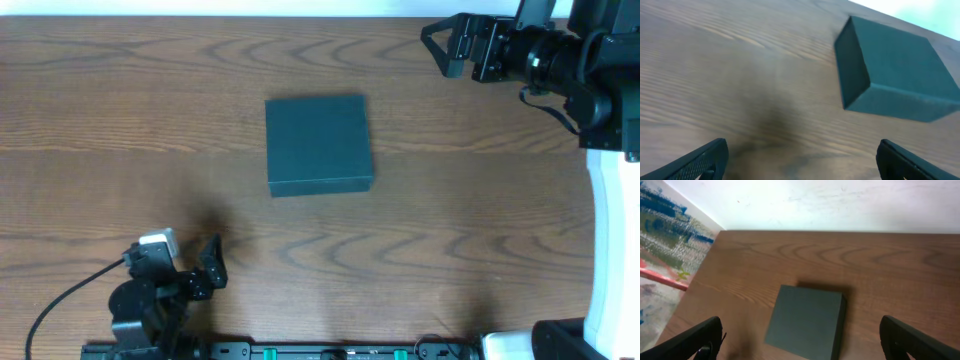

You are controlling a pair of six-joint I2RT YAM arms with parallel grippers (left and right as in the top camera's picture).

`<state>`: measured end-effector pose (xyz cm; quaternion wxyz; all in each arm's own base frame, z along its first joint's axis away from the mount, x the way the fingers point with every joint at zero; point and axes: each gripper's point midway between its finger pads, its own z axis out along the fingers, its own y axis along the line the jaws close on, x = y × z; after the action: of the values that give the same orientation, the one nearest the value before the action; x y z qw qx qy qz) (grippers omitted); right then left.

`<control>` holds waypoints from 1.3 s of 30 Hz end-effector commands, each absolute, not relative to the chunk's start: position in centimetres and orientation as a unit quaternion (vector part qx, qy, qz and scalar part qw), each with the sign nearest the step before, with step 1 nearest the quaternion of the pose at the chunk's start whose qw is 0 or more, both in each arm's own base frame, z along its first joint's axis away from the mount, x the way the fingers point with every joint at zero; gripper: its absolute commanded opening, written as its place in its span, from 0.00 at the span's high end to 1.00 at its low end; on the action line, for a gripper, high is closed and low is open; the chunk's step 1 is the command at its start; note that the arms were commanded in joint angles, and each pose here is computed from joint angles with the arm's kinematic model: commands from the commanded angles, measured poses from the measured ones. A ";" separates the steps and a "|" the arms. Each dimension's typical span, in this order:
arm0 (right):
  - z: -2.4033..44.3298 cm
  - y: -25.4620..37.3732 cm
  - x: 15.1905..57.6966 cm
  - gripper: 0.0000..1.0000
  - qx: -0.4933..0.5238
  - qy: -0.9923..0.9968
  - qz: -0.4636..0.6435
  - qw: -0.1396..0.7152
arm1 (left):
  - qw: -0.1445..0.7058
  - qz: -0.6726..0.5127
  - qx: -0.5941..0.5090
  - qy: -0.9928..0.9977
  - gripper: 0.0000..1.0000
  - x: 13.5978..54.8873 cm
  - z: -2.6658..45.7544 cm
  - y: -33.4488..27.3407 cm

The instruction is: Pack container

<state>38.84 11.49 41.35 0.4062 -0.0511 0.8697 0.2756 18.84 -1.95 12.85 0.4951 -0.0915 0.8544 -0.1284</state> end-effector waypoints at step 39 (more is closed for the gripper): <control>41.4 11.5 38.9 0.01 -0.055 0.870 0.272 0.408 | 0.427 -0.149 -0.055 0.890 0.05 18.1 6.8 -4.6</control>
<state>38.84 11.49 41.35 0.4062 -0.0511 0.8697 0.2756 18.30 -4.78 7.28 0.4337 -0.0499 0.8862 -0.1548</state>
